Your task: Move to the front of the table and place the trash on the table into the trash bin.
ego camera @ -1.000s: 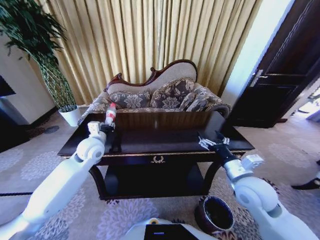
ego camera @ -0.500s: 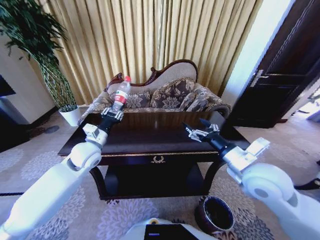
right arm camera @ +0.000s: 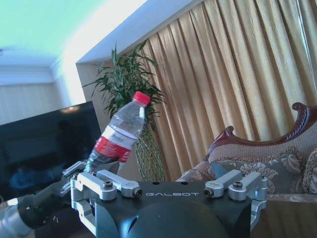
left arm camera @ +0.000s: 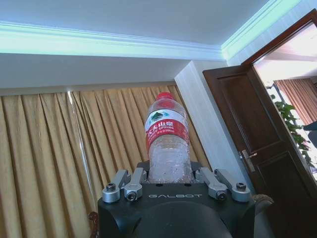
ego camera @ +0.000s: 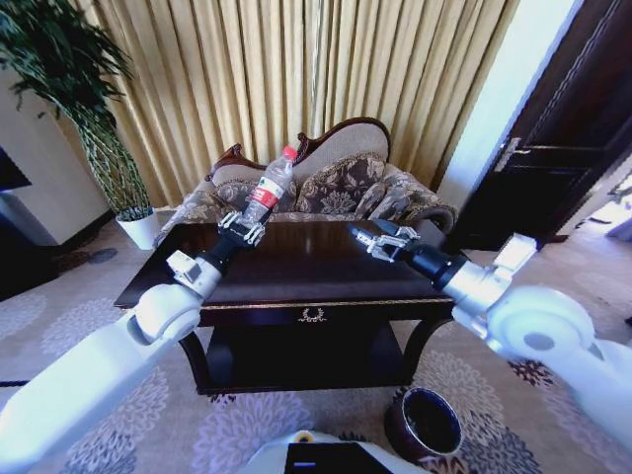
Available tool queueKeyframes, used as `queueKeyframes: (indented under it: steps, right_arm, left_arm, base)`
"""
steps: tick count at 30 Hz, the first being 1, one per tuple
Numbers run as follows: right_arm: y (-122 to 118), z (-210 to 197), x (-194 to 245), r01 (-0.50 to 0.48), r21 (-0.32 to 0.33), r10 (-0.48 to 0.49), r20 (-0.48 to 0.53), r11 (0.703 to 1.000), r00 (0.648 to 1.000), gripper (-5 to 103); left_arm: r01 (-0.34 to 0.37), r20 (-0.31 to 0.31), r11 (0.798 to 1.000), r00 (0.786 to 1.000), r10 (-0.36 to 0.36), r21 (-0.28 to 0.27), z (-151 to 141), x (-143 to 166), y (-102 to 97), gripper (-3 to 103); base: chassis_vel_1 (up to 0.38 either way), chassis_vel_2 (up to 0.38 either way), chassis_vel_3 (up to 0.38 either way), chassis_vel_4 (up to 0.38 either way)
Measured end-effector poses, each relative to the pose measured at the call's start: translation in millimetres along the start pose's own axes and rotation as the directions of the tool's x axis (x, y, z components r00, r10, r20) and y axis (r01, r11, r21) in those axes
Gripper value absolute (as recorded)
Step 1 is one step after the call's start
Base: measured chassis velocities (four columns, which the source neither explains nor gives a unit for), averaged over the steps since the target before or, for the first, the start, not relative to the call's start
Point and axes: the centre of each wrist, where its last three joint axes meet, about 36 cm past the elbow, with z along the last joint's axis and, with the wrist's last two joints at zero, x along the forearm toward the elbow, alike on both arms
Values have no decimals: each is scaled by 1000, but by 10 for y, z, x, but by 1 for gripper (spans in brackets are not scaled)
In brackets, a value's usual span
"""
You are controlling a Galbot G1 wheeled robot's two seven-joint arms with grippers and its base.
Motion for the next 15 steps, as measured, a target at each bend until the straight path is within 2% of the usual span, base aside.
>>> queueKeyframes:
  steps: [3, 6, 15]
  right_arm:
    - [-277, -78, -192, -30, -14, 30, 6, 999, 1000, 100]
    - [-381, -102, -327, -24, -26, 24, 9, 999, 1000, 100]
    - [-340, -143, -782, 78, -55, -76, 39, 995, 996, 100]
  left_arm:
    - [-5, 17, 1000, 1000, 5, -9, -69, -170, 83, 37]
    - [-11, 16, 1000, 1000, 11, -8, -90, -244, 89, 37]
    - [-47, -3, 999, 999, 47, 12, -16, -384, -29, 37]
  base:
    - [0, 0, 0, 0]
    - [0, 0, 0, 0]
    - [0, 0, 0, 0]
